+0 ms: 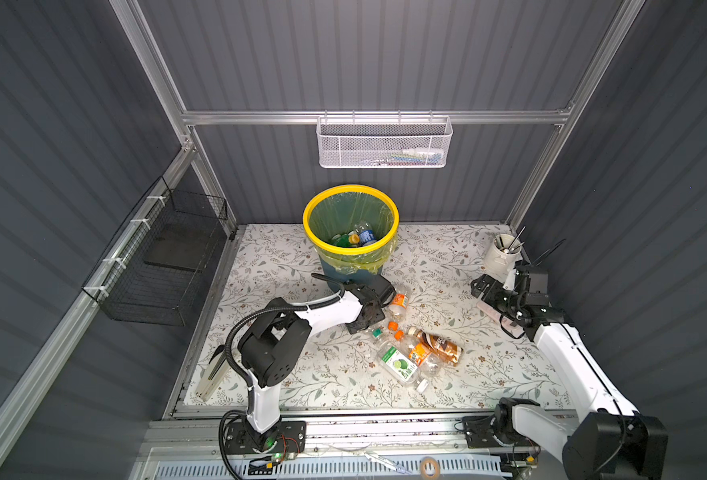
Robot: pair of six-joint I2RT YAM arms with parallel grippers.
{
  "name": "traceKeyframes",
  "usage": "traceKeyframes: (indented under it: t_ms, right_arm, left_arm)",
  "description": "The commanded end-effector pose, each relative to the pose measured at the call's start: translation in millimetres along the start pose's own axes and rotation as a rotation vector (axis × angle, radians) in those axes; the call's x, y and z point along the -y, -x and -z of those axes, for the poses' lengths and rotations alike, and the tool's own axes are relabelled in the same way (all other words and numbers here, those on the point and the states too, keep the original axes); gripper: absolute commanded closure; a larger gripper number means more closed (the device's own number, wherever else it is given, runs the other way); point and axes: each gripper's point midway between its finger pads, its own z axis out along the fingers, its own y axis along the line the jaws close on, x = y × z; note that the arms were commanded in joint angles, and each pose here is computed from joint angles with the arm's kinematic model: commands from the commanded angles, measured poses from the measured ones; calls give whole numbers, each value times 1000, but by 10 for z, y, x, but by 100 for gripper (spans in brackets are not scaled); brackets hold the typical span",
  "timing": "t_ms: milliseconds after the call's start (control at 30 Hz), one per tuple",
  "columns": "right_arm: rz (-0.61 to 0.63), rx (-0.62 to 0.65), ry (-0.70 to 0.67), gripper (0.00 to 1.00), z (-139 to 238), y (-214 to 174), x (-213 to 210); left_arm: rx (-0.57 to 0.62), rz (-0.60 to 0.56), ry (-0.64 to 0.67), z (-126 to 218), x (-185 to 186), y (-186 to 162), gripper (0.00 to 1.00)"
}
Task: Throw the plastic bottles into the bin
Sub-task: 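Lower the left gripper and grasp the clear square bottle while the right withdraws, then lift the clear square bottle over the bin and open the left gripper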
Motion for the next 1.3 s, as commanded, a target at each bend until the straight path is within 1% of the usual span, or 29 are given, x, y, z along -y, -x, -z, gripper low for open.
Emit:
traceKeyframes:
  t_ms: [0, 200, 333, 400, 467, 567, 633, 767, 867, 900, 933, 1000, 1033, 1067, 1100, 1167, 1200, 1233, 1267]
  right_arm:
    - [9, -2, -9, 1, 44, 11, 13]
    - [4, 3, 3, 1, 73, 20, -10]
    - [-1, 5, 10, 1, 84, 26, -25]
    - [-7, 2, 19, 1, 84, 20, -40]
    - [-12, -2, 31, 1, 78, 17, -61]
    - [-22, -9, 45, 1, 54, 8, -84]
    - [-31, -9, 58, 1, 38, 19, -105]
    - [-49, -23, 84, 1, -10, 20, -154]
    - [-57, -22, 110, 1, -15, 42, -206]
    - [-57, -20, 123, 1, -10, 54, -232]
    - [-65, -45, 122, 1, -87, 21, -221]
    - [-63, -57, 151, 1, -98, 29, -284]
    - [-60, -62, 160, 1, -102, 38, -306]
    - [-57, -83, 197, 3, -92, 17, -376]
    - [-53, -90, 211, 4, -89, 12, -404]
    - [-46, -97, 231, 6, -84, 6, -439]
    - [-46, -99, 229, 7, -89, -3, -434]
    - [-42, -102, 230, 7, -88, -17, -431]
    - [-37, -106, 229, 7, -86, -37, -427]
  left_arm:
    - [12, 79, 28, 44, -223, 17, 34]
    - [38, 167, 35, 87, -548, 77, 41]
    - [69, 195, 53, 186, -783, 121, 42]
    - [117, 178, 31, 299, -817, 193, 43]
    - [185, 148, 8, 511, -850, 302, 46]
    - [339, 136, -2, 947, -994, 508, 46]
    - [428, 173, 8, 1240, -1201, 618, 46]
    - [604, 322, 12, 1761, -1718, 758, 44]
    - [715, 350, -71, 2063, -1798, 893, 44]
    - [749, 342, -97, 2171, -1765, 959, 44]
    - [792, 325, -120, 2314, -1702, 1053, 44]
    - [866, 283, -139, 2600, -1539, 1279, 44]
    - [890, 243, -161, 2750, -1385, 1432, 44]
    - [891, 200, -202, 2874, -1196, 1603, 44]
    - [861, 166, -241, 2890, -1023, 1763, 43]
    - [785, 62, -386, 2971, -513, 2131, 45]
    - [776, 0, -436, 3095, -252, 2252, 45]
    - [749, -97, -488, 3167, 66, 2325, 45]
    - [711, -170, -526, 3209, 328, 2354, 43]
